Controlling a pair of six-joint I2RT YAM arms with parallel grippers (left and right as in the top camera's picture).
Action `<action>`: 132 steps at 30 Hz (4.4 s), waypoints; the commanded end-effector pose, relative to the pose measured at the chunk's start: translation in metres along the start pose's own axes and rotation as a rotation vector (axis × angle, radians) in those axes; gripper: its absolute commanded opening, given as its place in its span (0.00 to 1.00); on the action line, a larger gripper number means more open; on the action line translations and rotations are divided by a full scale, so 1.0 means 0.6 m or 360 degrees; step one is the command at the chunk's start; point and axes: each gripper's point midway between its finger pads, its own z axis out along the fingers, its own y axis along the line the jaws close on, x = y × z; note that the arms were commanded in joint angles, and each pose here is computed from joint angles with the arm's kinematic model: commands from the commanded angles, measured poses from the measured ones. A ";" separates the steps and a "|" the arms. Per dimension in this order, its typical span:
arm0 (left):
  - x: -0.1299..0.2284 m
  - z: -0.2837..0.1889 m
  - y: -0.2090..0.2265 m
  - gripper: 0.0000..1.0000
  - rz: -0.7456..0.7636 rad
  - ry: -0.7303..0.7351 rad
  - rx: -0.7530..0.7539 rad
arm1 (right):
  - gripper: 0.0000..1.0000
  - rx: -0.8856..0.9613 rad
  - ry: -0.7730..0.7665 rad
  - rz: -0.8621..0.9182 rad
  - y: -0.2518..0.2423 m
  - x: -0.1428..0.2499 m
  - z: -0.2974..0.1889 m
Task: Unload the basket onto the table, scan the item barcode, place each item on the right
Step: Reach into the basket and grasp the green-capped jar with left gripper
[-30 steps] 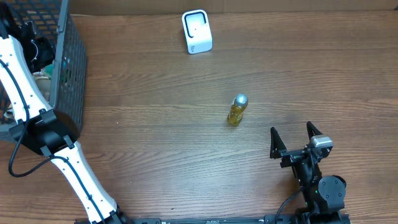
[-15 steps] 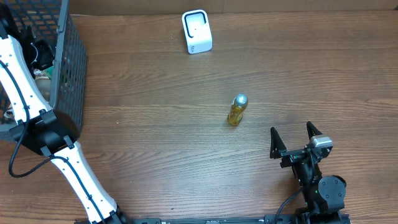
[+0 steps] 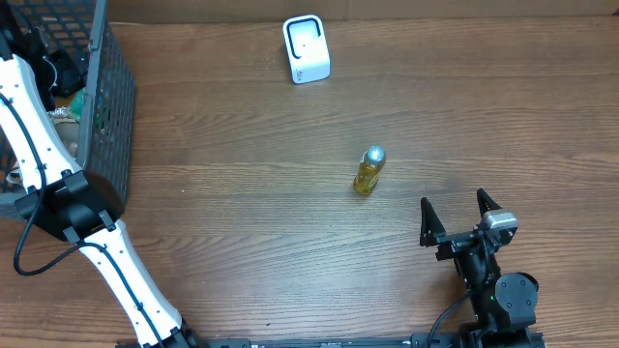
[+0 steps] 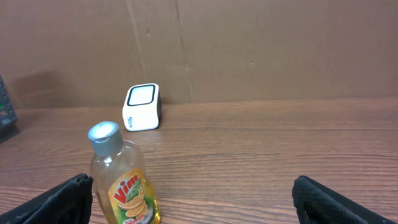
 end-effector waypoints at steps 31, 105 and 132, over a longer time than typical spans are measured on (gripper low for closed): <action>0.036 0.027 0.022 0.98 -0.0185 0.0137 -0.0211 | 1.00 0.0012 -0.0007 -0.0013 -0.003 0.003 0.000; 0.101 0.131 0.014 0.87 0.0362 0.0476 -0.0037 | 1.00 0.0012 -0.0007 -0.0013 -0.003 0.003 0.000; 0.075 0.112 0.017 0.88 0.0356 0.0373 -0.0038 | 1.00 0.0012 -0.0007 -0.0013 -0.003 0.003 0.000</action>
